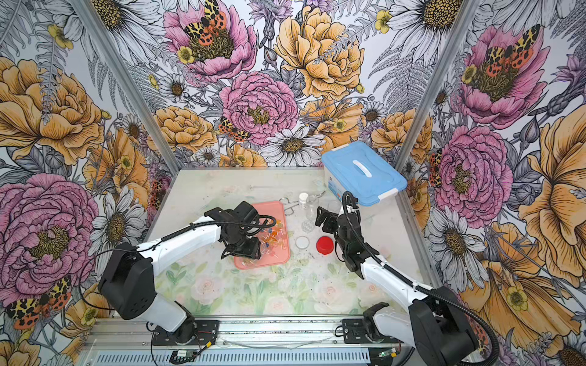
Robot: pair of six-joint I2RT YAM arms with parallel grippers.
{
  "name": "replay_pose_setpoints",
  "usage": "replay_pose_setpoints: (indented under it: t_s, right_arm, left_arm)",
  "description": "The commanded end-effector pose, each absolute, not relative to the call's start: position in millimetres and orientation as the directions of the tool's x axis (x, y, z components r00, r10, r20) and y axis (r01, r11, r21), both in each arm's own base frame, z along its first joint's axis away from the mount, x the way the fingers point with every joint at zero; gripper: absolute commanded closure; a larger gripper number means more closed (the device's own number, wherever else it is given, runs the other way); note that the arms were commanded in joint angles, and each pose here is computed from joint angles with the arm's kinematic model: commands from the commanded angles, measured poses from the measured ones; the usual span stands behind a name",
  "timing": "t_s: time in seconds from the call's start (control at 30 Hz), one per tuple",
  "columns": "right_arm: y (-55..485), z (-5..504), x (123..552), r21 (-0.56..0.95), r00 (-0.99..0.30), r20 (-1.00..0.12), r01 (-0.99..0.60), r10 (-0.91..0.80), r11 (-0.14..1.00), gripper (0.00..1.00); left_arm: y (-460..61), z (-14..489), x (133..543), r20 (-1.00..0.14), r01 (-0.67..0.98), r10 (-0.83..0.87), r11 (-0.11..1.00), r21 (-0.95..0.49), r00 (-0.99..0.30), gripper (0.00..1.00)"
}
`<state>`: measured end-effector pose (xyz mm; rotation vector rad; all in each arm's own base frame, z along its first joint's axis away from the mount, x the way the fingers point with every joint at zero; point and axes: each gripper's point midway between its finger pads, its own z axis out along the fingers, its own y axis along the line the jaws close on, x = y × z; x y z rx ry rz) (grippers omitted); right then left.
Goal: Pour the candies out of the jar
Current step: 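Pour the candies out of the jar onto the tray.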
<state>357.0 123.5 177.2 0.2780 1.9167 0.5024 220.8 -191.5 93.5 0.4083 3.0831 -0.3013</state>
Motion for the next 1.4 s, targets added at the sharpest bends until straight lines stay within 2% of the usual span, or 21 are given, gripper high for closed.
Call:
replay_pose_setpoints:
  t_s: [0.0,0.07,0.13,0.3,0.43,0.6,0.73,0.83,1.0,1.03,1.13,1.27,1.37]
  right_arm:
    - [121.5,191.5,357.7,0.504,-0.339,-0.821,-0.055,0.459,0.862,0.02]
    - [122.5,192.4,359.5,0.512,-0.334,-0.819,-0.059,0.467,0.857,0.02]
    - [125.2,194.2,361.0,0.515,-0.335,-0.819,-0.071,0.466,0.854,0.02]
    - [127.8,195.7,358.6,0.531,-0.346,-0.808,-0.079,0.476,0.844,0.02]
    - [128.4,196.6,359.5,0.547,-0.332,-0.804,-0.086,0.494,0.833,0.02]
    - [132.5,199.0,361.5,0.539,-0.351,-0.805,-0.096,0.478,0.837,0.02]
    - [133.8,201.9,363.6,0.545,-0.341,-0.805,-0.104,0.485,0.832,0.02]
    - [135.4,202.5,362.5,0.542,-0.354,-0.804,-0.107,0.478,0.833,0.02]
    - [133.1,208.2,362.1,0.544,-0.335,-0.808,-0.107,0.485,0.832,0.02]
    - [133.8,208.8,362.5,0.543,-0.335,-0.809,-0.109,0.483,0.833,0.02]
    - [136.8,211.7,363.7,0.546,-0.336,-0.809,-0.125,0.482,0.829,0.02]
    - [133.4,215.6,359.9,0.540,-0.331,-0.813,-0.119,0.479,0.833,0.02]
    - [129.5,221.0,357.7,0.538,-0.310,-0.818,-0.115,0.485,0.835,0.02]
  left_arm:
    - [-186.3,113.0,224.7,-0.068,0.280,0.273,0.950,-0.139,-0.960,1.00]
    - [-178.3,112.9,239.7,-0.099,0.292,0.285,0.953,-0.074,-0.953,1.00]
    - [-166.3,104.9,249.5,-0.062,0.272,0.270,0.961,-0.038,-0.961,1.00]
    - [-183.1,107.9,241.6,-0.047,0.323,0.321,0.944,-0.061,-0.946,1.00]
    - [-171.1,94.6,243.8,-0.001,0.312,0.312,0.950,-0.020,-0.950,1.00]
    - [-189.3,103.4,241.3,-0.036,0.367,0.366,0.930,-0.025,-0.930,1.00]
    - [-171.0,86.0,236.2,0.096,0.373,0.370,0.927,0.025,-0.924,1.00]
    - [-192.2,103.2,231.3,0.052,0.430,0.429,0.903,0.003,-0.902,1.00]
    - [-186.0,112.0,236.2,0.051,0.448,0.445,0.891,0.069,-0.894,1.00]
    - [-180.7,103.9,241.8,0.059,0.450,0.446,0.890,0.080,-0.893,1.00]
    - [-168.4,83.4,245.3,0.178,0.432,0.412,0.897,0.089,-0.893,1.00]
    - [-199.1,109.1,240.9,0.098,0.488,0.481,0.870,0.071,-0.871,1.00]
    - [-197.5,130.3,242.5,0.021,0.477,0.477,0.875,0.085,-0.879,1.00]
